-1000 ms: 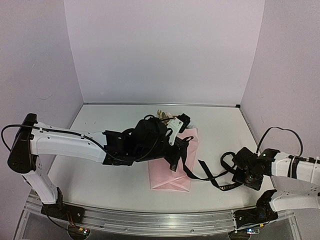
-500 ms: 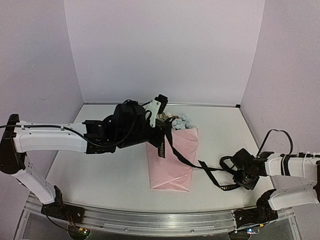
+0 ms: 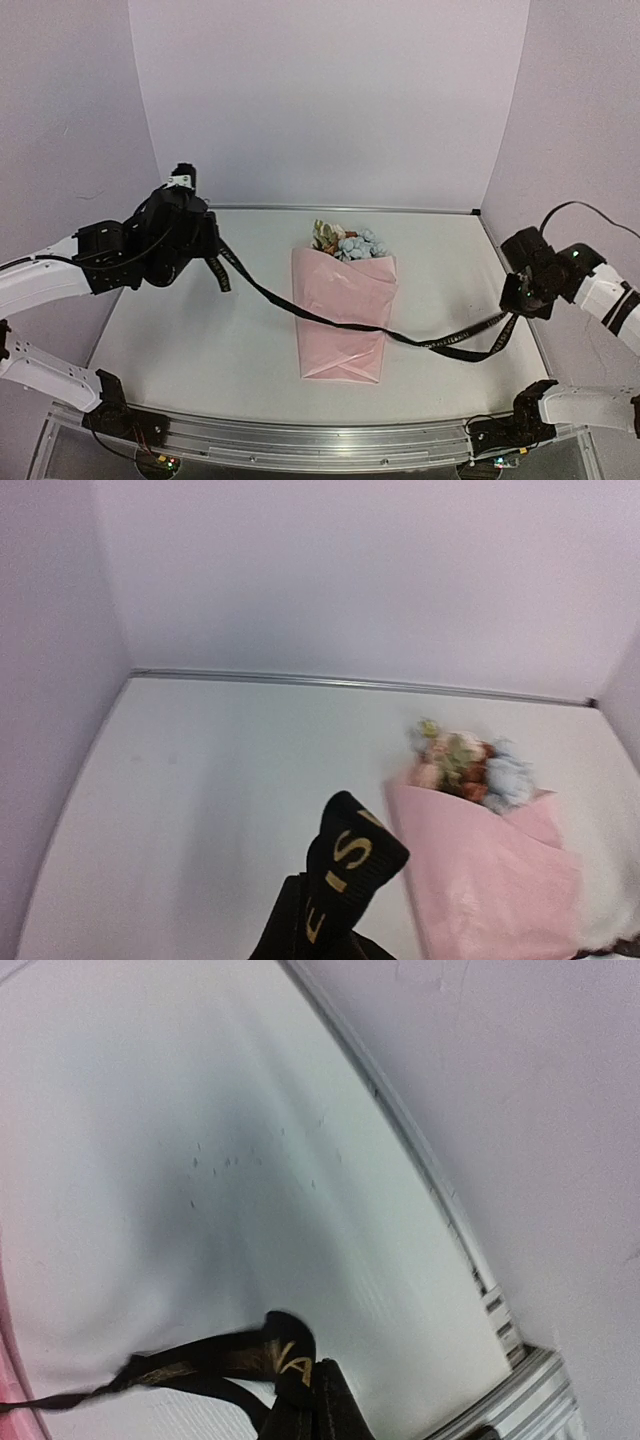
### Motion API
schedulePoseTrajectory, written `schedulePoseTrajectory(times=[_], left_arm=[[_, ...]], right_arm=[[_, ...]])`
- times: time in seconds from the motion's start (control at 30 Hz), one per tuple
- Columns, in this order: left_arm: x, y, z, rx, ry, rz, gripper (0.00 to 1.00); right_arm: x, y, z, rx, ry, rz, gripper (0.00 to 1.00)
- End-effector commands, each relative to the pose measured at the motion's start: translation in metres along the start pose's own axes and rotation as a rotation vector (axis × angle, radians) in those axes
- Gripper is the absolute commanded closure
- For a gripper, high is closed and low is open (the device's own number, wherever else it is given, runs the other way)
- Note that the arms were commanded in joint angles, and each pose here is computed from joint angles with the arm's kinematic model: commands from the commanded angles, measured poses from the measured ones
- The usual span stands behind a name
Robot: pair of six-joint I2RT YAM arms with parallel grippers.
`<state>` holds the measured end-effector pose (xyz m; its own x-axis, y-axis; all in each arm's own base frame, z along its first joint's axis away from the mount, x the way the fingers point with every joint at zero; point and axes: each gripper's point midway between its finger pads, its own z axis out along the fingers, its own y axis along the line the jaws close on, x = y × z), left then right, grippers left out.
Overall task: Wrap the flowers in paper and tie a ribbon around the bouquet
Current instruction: Straighten the ribbon at the center of the board, then place the ribbon at the center of the board.
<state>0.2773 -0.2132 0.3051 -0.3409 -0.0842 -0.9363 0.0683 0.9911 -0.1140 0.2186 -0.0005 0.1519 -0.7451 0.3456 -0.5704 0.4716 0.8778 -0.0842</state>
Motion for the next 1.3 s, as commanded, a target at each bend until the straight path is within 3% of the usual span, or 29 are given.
schedulePoseTrajectory(times=[0.0, 0.17, 0.37, 0.5, 0.67, 0.83, 1.0, 1.27], left_arm=[[-0.018, 0.122, -0.044, -0.439, -0.106, -0.082, 1.00], [-0.008, 0.159, -0.067, -0.486, -0.136, -0.139, 1.00], [0.046, 0.185, -0.061, -0.564, -0.107, -0.135, 1.00], [0.062, 0.194, -0.054, -0.635, -0.092, -0.154, 1.00], [0.102, 0.202, -0.022, -0.691, 0.058, -0.230, 1.00], [0.152, 0.213, 0.012, -0.611, 0.244, -0.463, 1.00], [0.174, 0.262, 0.024, -0.665, 0.319, -0.644, 1.00], [0.186, 0.291, 0.027, -0.754, 0.357, -0.679, 1.00]], right_arm=[[-0.040, -0.036, -0.046, 0.144, -0.060, -0.300, 1.00], [-0.063, -0.031, -0.065, 0.171, -0.030, -0.457, 1.00], [-0.048, -0.032, -0.056, 0.201, 0.085, -0.575, 1.00], [-0.028, -0.020, -0.042, 0.169, 0.205, -0.581, 1.00], [0.001, -0.012, -0.018, 0.190, 0.360, -0.572, 0.96], [0.030, 0.000, 0.003, 0.181, 0.487, -0.533, 0.92], [0.043, 0.005, 0.017, 0.189, 0.540, -0.522, 0.82], [0.052, -0.002, 0.027, 0.228, 0.599, -0.494, 0.54]])
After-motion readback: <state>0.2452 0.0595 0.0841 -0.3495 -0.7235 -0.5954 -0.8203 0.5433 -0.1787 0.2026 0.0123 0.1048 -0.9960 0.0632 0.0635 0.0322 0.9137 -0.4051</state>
